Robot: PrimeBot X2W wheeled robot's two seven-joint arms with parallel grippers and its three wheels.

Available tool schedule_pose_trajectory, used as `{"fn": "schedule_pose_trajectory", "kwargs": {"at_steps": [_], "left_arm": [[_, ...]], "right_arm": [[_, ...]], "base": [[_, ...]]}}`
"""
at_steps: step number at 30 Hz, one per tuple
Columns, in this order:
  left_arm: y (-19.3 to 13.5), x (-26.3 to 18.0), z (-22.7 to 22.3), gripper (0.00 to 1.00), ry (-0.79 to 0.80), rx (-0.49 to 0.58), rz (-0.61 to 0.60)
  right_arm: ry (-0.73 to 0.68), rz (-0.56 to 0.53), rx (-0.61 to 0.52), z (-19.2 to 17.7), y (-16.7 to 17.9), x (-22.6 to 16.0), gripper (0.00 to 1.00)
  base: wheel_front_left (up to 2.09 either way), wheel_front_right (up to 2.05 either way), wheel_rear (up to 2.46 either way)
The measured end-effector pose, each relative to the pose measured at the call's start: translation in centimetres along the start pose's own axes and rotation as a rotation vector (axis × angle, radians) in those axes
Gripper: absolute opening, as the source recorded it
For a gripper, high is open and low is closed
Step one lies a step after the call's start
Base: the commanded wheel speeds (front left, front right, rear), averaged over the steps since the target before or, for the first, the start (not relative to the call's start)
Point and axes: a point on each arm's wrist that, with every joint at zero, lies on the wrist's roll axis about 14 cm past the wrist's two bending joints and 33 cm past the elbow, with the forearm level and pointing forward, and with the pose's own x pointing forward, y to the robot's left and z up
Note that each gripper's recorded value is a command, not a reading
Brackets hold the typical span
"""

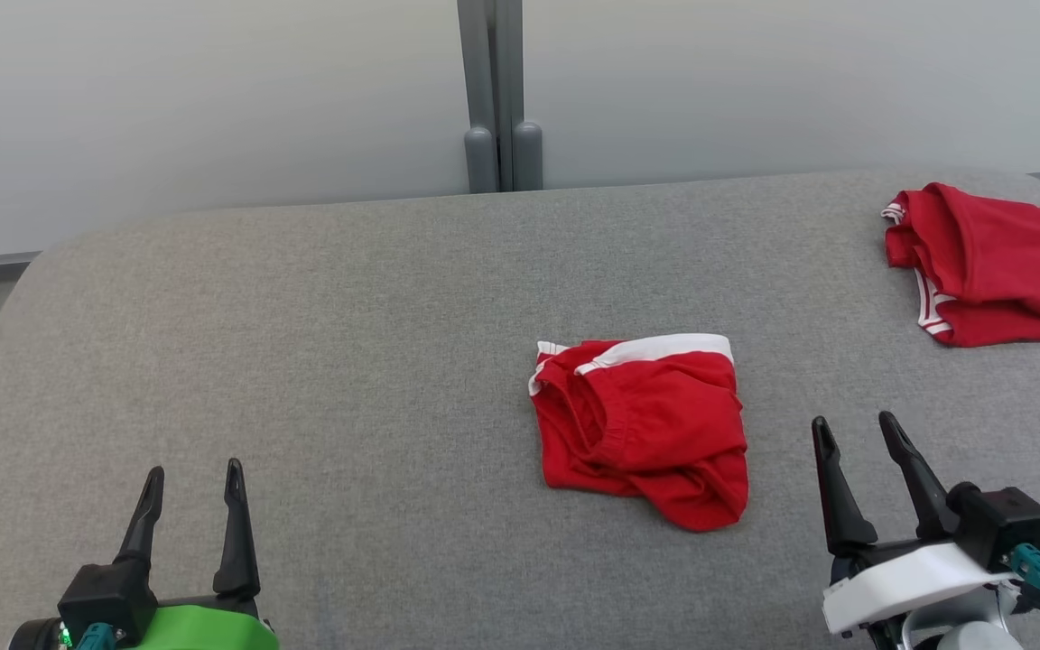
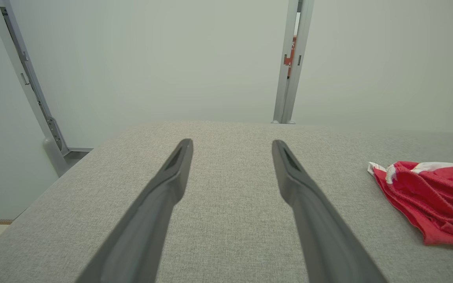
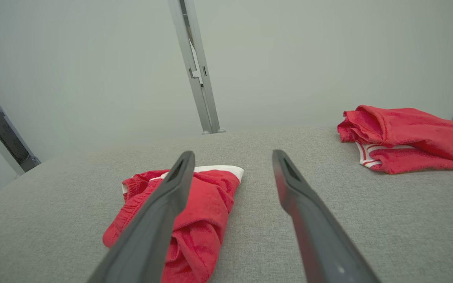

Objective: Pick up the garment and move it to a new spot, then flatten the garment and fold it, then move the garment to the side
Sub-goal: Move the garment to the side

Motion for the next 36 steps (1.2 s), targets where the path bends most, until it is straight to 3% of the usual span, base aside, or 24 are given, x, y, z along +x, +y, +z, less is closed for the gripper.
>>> {"fn": "schedule_pose_trajectory", "kwargs": {"at_steps": [13, 21, 36], "left_arm": [[-0.1, 0.1, -1.0, 1.0, 0.031, -0.001, -0.001], [0.2, 0.5, -1.8, 1.0, 0.055, -0.01, 0.016], [0.9, 1.3, -2.8, 1.0, 0.085, -0.014, 0.047]], "right_arm": [[0.032, 0.113, -0.066, -0.5, 2.0, 5.4, 1.0], [0.189, 0.114, -0.077, -5.2, 1.6, 7.9, 1.0], [0.497, 0.055, 0.03, -14.6, 1.9, 6.7, 1.0]], "base": [[0.0, 0.0, 0.0], [0.0, 0.0, 0.0], [0.0, 0.0, 0.0]]}}
